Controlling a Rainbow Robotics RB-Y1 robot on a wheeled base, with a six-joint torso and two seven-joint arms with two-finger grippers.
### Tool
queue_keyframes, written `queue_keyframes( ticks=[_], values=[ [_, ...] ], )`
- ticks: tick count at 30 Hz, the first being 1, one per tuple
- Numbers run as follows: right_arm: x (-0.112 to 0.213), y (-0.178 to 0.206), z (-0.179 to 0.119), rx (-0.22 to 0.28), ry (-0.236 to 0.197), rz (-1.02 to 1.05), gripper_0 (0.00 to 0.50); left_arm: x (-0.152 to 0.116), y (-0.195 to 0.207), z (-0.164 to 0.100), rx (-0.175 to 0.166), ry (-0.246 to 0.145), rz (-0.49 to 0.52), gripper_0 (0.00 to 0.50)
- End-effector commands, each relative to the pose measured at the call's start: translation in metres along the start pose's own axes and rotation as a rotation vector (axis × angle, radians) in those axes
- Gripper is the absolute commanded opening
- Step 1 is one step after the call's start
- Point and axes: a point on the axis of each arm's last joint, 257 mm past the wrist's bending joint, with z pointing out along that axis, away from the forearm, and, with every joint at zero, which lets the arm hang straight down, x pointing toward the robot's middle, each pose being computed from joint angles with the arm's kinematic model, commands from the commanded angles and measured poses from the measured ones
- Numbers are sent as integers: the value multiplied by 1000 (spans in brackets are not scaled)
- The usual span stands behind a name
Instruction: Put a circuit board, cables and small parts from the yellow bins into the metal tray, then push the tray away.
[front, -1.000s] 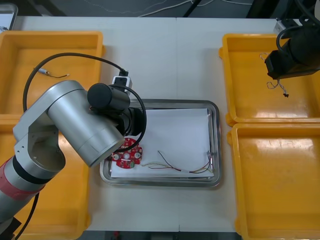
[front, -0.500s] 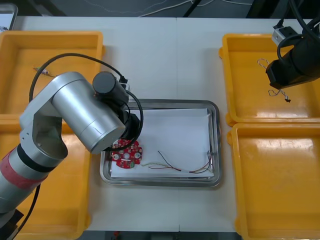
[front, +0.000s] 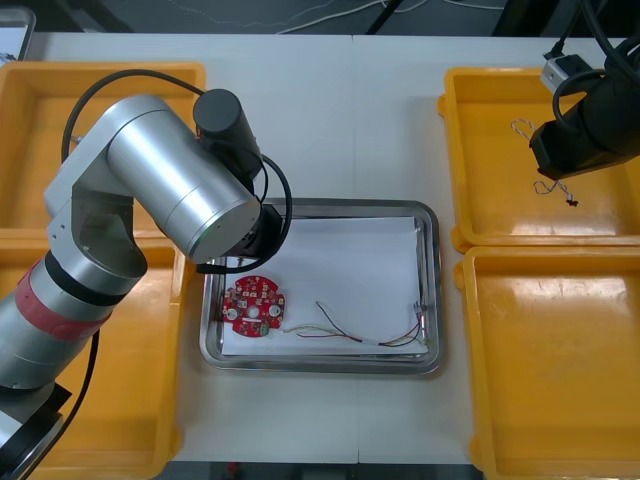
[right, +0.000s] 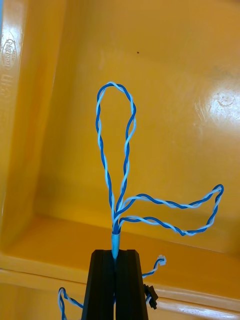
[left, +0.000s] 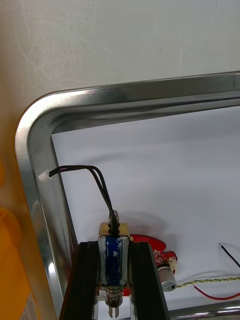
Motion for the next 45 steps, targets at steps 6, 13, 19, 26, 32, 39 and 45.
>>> queue_keyframes(
  ticks=[6, 13, 19, 26, 32, 39, 45],
  values=[
    [1, -4, -10, -5, -18, -21, 0, -29, -13, -3, 29, -53, 56, 0],
    [5, 10, -3, -25, 5, -52, 0, -34, -18, 9, 35, -63, 43, 0],
    [10, 15, -2, -37, 22, -56, 0, -38, -22, 20, 43, -75, 56, 0],
    [12, 15, -1, -39, 28, -41, 0, -35, -27, 29, 48, -75, 69, 0],
    [14, 16, 1, -42, 34, -23, 0, -34, -25, 33, 37, -69, 73, 0],
    [14, 16, 1, -42, 34, -23, 0, -32, -20, 38, 19, -61, 75, 0],
    [14, 16, 1, -42, 34, -23, 0, -33, -18, 44, 10, -62, 78, 0]
  ],
)
